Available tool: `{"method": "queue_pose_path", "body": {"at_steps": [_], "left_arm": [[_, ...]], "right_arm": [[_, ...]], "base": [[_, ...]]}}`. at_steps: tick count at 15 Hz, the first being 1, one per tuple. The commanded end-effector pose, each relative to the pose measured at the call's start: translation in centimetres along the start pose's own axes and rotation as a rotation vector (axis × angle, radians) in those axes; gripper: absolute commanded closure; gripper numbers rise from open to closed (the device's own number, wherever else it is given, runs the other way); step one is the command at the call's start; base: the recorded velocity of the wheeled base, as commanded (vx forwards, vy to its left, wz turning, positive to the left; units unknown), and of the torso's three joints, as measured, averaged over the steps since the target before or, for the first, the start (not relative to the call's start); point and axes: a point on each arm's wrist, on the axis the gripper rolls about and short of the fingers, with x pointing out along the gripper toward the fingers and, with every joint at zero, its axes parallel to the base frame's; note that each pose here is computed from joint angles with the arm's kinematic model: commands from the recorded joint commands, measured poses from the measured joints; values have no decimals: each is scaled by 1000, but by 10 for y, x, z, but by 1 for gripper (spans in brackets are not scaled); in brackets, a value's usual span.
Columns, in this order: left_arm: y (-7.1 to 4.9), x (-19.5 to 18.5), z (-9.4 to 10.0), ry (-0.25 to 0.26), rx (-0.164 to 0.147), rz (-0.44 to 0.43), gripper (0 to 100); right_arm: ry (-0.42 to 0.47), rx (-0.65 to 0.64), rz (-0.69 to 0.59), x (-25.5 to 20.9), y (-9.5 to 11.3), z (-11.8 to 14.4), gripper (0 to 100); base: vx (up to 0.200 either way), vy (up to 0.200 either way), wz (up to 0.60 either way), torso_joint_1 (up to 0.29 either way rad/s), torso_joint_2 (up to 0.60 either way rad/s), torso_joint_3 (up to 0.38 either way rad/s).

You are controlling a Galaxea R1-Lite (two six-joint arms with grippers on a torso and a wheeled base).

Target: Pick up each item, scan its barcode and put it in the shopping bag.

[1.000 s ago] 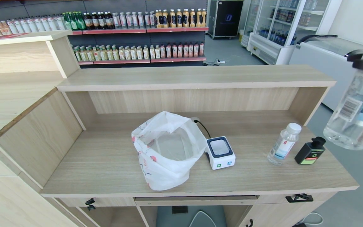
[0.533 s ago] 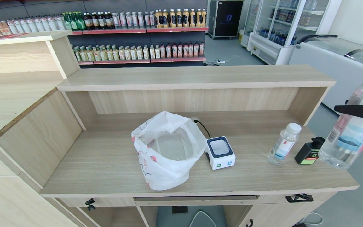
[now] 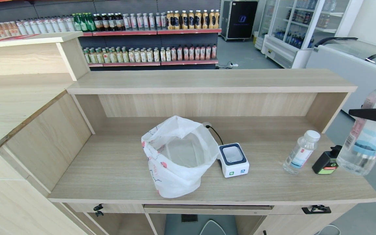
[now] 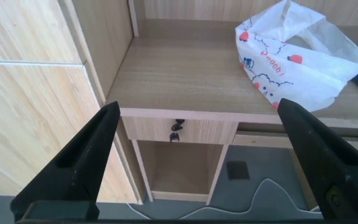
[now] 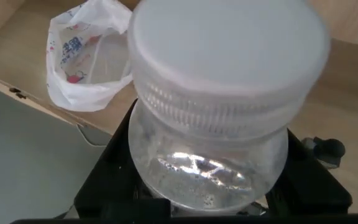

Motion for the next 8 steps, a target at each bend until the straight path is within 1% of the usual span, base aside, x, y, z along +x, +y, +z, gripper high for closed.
{"method": "queue_pose_path", "body": {"at_steps": [1,4,6,8], "left_arm": [[0,0,0,0,0,0,0],[0,0,0,0,0,0,0],[0,0,0,0,0,0,0],[0,0,0,0,0,0,0]], "right_arm": [[18,8,-17,15,-11,-2,100],[25,-8,-26,36,-26,0,100],[62,-91,-16,50,-35,-7,100],[127,-261,20,75,-49,-25,100]], "base": [[0,0,600,2,2,2],[0,0,600,4,2,1],[0,0,0,0,0,0],[0,0,0,0,0,0]]}}
